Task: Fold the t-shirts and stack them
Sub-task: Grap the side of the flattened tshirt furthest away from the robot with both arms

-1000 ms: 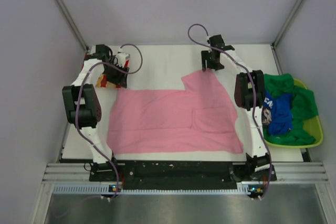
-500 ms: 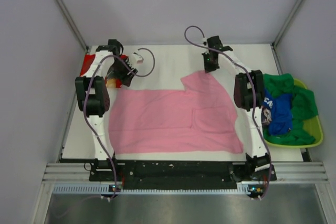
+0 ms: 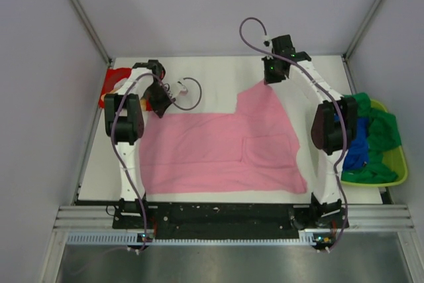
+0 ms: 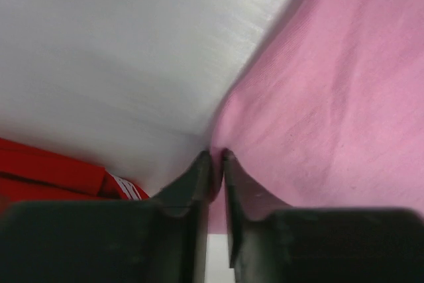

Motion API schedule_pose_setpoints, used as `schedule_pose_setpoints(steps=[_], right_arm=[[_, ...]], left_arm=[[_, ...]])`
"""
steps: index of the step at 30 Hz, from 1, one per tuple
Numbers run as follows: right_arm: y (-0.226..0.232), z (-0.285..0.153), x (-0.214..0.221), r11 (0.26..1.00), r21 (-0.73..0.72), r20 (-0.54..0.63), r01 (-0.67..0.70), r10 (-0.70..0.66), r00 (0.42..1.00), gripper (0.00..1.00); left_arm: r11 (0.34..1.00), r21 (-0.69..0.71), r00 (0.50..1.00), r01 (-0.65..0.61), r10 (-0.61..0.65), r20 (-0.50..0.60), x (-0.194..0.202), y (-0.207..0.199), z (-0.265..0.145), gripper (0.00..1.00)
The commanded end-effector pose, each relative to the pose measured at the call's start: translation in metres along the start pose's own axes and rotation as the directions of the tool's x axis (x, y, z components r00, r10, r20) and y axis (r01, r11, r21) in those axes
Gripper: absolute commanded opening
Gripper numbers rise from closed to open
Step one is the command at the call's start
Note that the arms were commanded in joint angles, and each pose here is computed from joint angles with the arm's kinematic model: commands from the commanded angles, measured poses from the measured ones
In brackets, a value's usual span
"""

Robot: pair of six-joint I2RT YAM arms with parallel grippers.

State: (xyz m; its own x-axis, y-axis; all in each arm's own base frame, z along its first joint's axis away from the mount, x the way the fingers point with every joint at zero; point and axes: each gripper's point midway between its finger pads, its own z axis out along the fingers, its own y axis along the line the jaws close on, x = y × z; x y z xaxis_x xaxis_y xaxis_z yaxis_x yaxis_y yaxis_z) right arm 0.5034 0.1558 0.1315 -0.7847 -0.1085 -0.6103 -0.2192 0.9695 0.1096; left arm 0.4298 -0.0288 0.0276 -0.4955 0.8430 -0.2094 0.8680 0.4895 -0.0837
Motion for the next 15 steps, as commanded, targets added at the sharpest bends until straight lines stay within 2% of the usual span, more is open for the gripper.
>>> schedule_pose_setpoints(steps=[1,2,9,15], right_arm=[[0.015,-0.046,-0.010,1.000,-0.026,0.078,0.015,-0.013,0.997,0.00],[0.014,-0.051,-0.006,1.000,-0.025,0.074,0.015,-0.013,0.997,0.00],[0.012,-0.093,0.030,1.000,-0.029,0.067,0.003,-0.001,0.998,0.00],[0.038,-0.137,0.082,0.988,-0.152,0.030,-0.020,0.025,0.999,0.00]], left_arm=[[0.999,-0.045,1.000,0.006,-0.007,-0.028,0.009,0.005,-0.012,0.05],[0.999,-0.052,1.000,0.006,-0.007,-0.020,0.007,0.004,-0.015,0.00],[0.994,-0.111,0.998,-0.004,0.010,0.058,0.006,-0.022,-0.053,0.00],[0.981,-0.196,0.997,-0.007,0.021,0.070,0.029,-0.066,-0.091,0.00]])
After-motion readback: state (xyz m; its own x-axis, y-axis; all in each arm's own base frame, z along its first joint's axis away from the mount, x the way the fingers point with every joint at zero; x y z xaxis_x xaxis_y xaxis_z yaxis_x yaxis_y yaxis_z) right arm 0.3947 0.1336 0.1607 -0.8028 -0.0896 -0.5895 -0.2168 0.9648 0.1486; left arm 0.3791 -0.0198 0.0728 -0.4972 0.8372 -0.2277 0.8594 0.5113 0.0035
